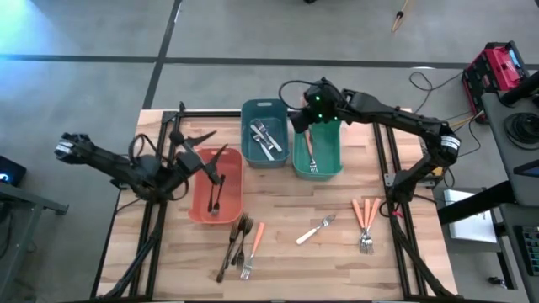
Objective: Sort silverware by color (type)
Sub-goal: Put the orange fork into the green bin
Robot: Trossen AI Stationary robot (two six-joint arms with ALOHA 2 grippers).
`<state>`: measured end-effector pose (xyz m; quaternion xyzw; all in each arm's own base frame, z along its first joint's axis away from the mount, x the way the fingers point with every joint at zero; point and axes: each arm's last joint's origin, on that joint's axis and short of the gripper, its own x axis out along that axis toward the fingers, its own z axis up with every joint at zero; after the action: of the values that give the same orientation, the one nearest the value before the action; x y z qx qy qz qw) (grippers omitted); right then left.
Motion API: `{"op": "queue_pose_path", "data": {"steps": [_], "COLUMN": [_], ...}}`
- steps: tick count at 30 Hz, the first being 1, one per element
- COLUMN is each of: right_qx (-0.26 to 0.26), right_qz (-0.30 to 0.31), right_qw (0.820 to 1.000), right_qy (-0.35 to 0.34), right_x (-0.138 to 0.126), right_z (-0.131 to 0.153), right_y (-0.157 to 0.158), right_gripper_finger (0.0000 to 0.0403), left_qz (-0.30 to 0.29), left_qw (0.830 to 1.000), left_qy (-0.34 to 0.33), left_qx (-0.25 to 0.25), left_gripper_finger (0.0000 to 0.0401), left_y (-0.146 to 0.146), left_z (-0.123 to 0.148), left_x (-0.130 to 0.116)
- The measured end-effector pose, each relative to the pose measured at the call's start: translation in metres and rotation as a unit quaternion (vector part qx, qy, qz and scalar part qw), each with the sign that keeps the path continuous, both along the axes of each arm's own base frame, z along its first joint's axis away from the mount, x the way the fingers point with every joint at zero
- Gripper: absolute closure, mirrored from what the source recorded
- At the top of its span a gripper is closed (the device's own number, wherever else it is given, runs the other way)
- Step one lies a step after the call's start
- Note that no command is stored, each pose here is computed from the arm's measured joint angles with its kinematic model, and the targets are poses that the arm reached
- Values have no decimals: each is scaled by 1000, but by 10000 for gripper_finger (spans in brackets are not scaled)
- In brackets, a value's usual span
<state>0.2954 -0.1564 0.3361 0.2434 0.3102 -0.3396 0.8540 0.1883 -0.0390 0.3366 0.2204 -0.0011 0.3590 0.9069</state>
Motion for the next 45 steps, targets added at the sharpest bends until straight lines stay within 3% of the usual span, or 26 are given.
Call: {"op": "queue_pose_path", "data": {"steps": [4, 11, 24, 31, 45], "right_qx": [45, 55, 105, 126, 166], "right_qz": [3, -36, -67, -68, -126], "right_qw": [999, 997, 987, 982, 967], "right_qy": [7, 38, 101, 123, 149], "right_x": [-2, -11, -11, -12, -23], "right_z": [-9, -24, -73, -82, -107], "right_y": [3, -5, -20, -14, -8], "right_gripper_finger": [374, 374, 374, 374, 369], "left_qz": [-10, -34, 55, 97, 121], "left_qw": [1000, 999, 998, 994, 992], "left_qy": [-3, -6, 15, 22, 25], "left_qx": [24, 37, 35, 39, 39], "left_gripper_finger": [203, 203, 203, 203, 203], "left_y": [16, 43, 77, 85, 92], "left_z": [7, 10, 5, 7, 7], "left_x": [-11, -21, -21, -27, -30]}}
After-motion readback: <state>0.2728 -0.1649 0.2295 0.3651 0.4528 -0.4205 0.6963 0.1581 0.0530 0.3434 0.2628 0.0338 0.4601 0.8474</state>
